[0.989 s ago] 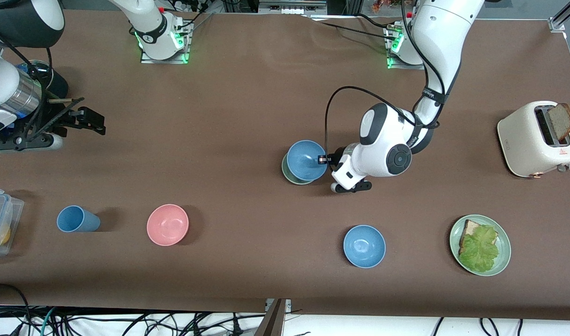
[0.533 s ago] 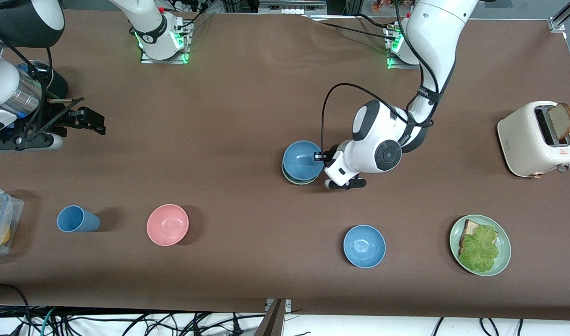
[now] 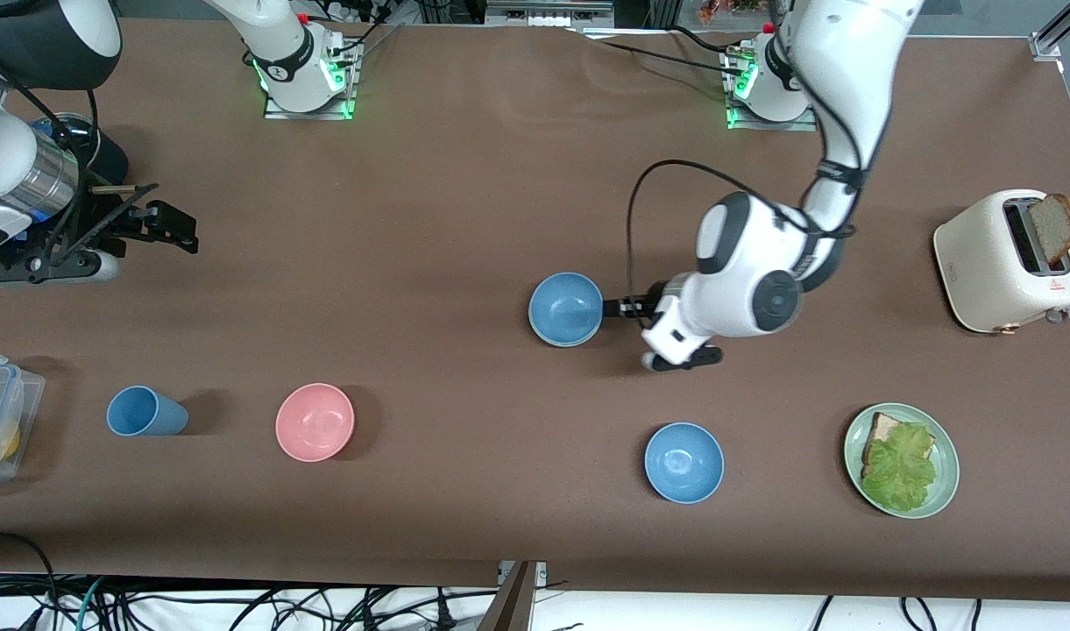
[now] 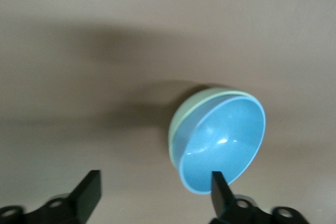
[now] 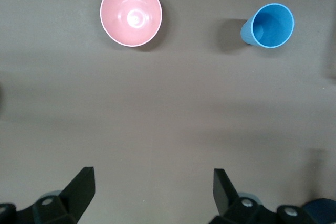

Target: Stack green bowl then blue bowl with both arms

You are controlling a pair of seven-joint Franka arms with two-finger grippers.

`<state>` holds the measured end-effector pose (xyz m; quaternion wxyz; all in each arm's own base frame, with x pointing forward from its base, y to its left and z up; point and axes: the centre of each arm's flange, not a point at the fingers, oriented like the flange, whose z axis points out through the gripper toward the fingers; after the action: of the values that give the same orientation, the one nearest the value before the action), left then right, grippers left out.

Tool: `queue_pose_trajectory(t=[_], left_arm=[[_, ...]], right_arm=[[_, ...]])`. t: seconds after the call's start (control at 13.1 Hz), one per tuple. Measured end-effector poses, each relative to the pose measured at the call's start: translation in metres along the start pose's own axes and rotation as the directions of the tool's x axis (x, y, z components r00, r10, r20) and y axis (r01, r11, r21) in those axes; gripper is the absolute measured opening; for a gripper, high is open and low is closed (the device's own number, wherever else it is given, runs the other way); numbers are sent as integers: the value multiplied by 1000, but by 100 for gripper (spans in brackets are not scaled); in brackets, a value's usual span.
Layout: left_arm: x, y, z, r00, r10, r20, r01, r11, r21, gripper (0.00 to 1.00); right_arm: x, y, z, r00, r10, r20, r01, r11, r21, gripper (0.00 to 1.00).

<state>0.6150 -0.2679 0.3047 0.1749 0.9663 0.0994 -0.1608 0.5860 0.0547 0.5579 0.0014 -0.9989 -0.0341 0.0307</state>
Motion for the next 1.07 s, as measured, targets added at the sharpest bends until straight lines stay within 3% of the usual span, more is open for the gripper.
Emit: queue_pose_trajectory(t=[0.15, 0.38, 0.53, 0.84, 1.07], left_arm=[[5, -43, -75, 999, -27, -39, 29, 999, 44, 100], [-7, -79, -170, 989, 3, -147, 29, 975, 219, 100], [-6, -98, -211, 979, -1, -203, 61, 954, 293, 100], [-9, -119, -244, 969, -20, -246, 104, 936, 336, 100], [-34, -140, -260, 946, -17, -324, 119, 947, 300, 100]], right_arm=[[0, 0, 0, 1000, 0, 0, 0, 1000, 0, 100], [0, 0, 0, 1000, 0, 0, 0, 1000, 0, 100], [0, 0, 0, 1000, 0, 0, 0, 1000, 0, 100], [0, 0, 0, 1000, 0, 0, 0, 1000, -1, 100], [0, 0, 0, 1000, 1, 0, -1, 1000, -1, 100]])
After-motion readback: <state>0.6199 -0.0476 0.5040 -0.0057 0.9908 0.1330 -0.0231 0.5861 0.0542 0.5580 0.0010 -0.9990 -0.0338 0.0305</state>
